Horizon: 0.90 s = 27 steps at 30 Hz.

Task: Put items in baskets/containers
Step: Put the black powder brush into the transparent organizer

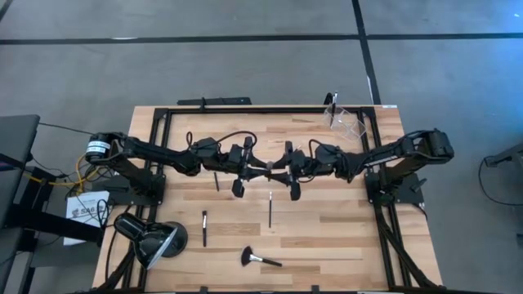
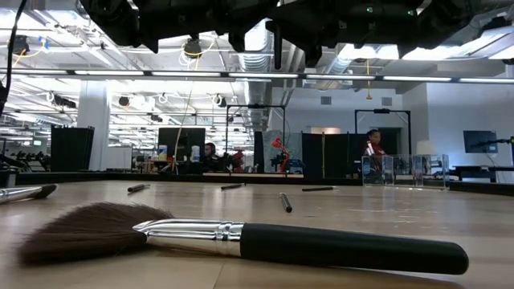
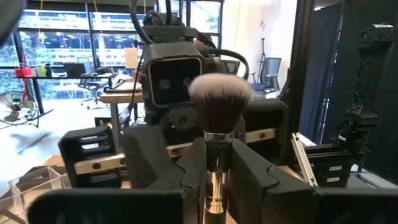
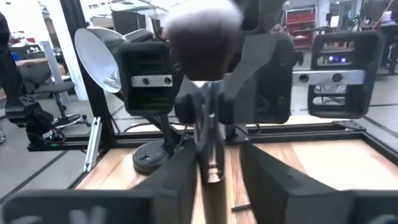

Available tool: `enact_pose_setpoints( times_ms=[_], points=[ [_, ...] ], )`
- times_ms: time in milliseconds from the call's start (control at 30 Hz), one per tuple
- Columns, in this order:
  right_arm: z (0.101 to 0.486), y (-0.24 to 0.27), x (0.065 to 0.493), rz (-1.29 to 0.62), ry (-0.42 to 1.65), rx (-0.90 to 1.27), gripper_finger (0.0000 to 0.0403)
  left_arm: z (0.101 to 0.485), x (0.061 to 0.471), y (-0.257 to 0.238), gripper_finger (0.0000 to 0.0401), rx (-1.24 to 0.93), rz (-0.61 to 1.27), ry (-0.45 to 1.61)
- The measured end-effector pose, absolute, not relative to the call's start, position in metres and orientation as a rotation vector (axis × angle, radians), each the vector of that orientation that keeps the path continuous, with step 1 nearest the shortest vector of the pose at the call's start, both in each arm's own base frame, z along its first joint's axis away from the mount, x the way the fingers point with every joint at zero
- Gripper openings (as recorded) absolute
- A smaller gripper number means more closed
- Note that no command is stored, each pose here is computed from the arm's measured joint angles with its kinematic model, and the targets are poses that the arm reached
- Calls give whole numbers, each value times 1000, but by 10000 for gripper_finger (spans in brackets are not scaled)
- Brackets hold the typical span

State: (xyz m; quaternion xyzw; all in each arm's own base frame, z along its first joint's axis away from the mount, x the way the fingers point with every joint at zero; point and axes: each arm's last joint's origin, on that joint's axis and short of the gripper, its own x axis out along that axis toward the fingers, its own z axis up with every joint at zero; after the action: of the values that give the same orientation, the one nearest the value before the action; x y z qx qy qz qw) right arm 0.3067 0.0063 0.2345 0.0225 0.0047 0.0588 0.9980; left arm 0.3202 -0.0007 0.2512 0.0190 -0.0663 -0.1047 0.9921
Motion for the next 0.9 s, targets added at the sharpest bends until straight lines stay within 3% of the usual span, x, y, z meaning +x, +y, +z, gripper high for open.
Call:
enact_pose_setpoints(
  times_ms=[133,400,900],
  points=[
    [233,6,307,124,17,26,36,251,320,-1,51,26,-209,-127],
    [234,7,307,114,6,2,37,250,320,-1,61,5,-211,-111],
    [233,-4,296,-49,97,-2,37,256,310,16,194,-56,-131,-24]
  ],
)
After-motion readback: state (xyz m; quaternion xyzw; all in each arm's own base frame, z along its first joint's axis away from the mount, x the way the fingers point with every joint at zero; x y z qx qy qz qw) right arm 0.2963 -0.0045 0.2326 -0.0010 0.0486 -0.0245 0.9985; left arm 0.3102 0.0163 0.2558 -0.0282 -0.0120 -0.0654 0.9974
